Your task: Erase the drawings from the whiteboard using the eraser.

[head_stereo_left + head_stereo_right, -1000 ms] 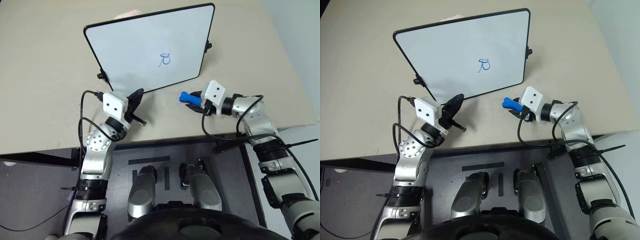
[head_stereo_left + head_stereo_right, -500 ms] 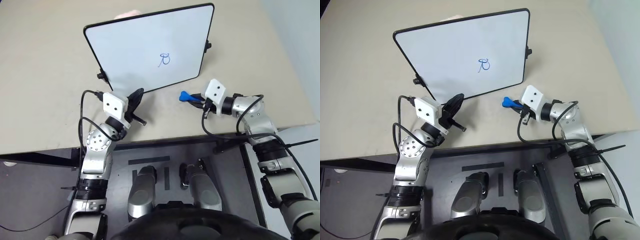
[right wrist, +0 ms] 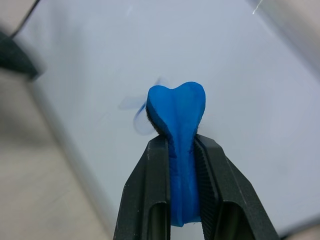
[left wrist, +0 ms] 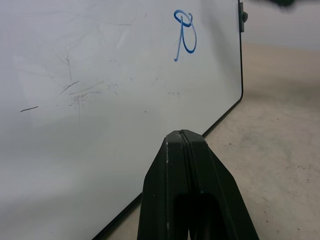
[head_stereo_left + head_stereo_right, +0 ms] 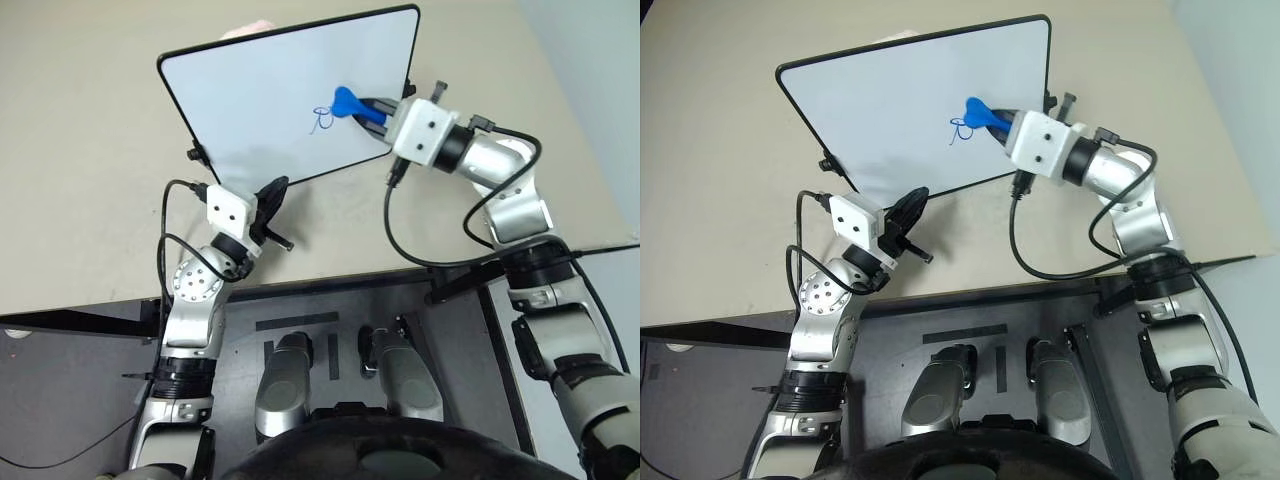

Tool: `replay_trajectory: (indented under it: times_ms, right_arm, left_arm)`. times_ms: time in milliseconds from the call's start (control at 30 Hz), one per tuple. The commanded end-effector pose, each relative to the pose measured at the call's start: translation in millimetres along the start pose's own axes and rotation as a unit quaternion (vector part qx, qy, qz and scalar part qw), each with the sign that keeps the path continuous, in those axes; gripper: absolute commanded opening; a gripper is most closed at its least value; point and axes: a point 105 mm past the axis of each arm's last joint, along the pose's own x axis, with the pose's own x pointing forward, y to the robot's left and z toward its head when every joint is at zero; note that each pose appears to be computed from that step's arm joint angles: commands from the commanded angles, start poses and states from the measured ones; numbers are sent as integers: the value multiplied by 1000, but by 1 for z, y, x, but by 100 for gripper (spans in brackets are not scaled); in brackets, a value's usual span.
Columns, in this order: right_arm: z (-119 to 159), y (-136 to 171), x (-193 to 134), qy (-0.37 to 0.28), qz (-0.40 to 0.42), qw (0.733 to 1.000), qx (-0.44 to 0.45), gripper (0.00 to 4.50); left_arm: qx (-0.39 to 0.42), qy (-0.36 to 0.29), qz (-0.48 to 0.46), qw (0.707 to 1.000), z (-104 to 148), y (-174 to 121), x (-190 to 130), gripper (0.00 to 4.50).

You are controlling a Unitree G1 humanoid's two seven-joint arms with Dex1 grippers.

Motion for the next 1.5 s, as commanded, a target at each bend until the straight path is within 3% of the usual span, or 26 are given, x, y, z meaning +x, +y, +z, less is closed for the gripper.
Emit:
replay_trajectory:
  times_ms: [33,300,500,767,867,1267,1500]
  right_arm:
    - [-2,-1,11,-8,-18,999,-28,35]
    - [-29,19,25,28,2,998,-59,35]
    - [-34,33,23,24,21,998,-58,35]
    - [-18,-15,23,1,-87,992,-92,35]
    - [-16,-20,23,-5,-101,990,-93,35]
    - [-46,42,22,41,7,997,-67,35]
    - [-30,14,24,14,-50,995,-90,35]
  left_arm:
    - [9,-16,-4,1000,7,-1,2,0]
    - [12,-20,3,1000,8,0,1,0]
    - [14,-19,8,1000,9,1,-1,0]
    - [14,-19,5,1000,9,0,-1,0]
    - [13,-19,3,1000,9,0,0,0]
    - [13,-18,3,1000,9,0,0,0]
    - [13,-17,1,1000,9,-1,0,0]
